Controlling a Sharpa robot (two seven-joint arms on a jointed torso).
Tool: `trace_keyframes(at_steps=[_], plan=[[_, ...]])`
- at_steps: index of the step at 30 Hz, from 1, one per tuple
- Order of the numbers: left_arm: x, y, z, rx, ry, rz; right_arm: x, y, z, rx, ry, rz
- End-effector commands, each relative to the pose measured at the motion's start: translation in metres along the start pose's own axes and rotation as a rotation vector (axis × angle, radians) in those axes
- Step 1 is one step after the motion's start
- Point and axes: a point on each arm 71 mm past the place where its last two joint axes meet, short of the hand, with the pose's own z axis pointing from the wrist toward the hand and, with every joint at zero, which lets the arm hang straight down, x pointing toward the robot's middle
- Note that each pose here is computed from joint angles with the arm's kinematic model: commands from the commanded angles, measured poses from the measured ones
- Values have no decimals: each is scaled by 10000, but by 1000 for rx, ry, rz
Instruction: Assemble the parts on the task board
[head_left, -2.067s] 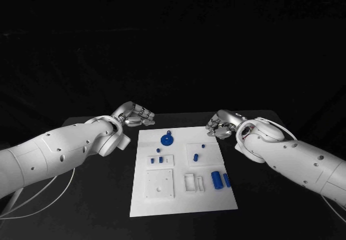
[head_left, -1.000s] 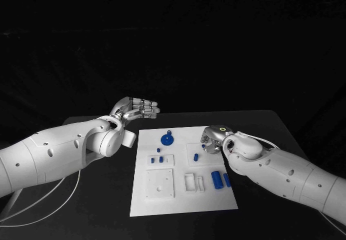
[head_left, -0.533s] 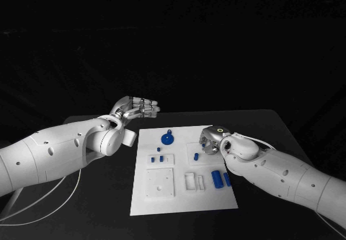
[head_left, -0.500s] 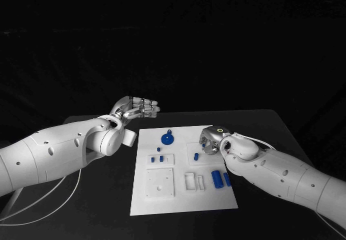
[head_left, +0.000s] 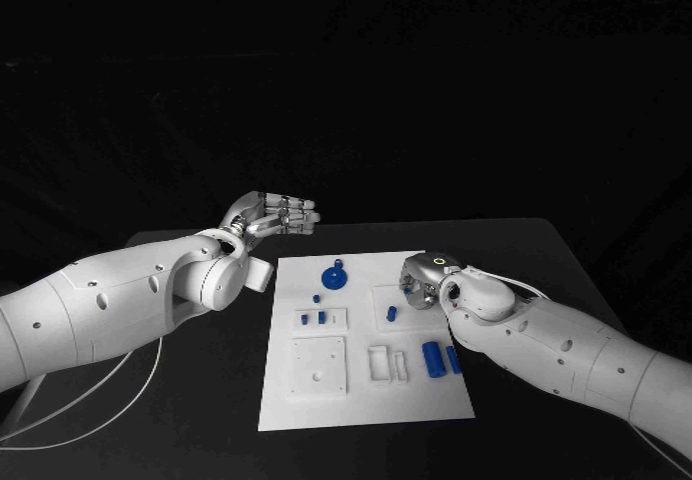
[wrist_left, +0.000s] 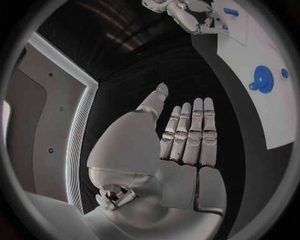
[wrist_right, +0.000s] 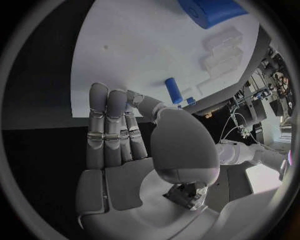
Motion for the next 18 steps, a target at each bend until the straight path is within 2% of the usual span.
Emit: trace_keyframes(at_steps=[1,18], plan=[[12,-15,6,4,6,-10,36,35,-4,0,8,-35],[11,-12,8,1,6,-10,12,75,9,13,-36,-46]])
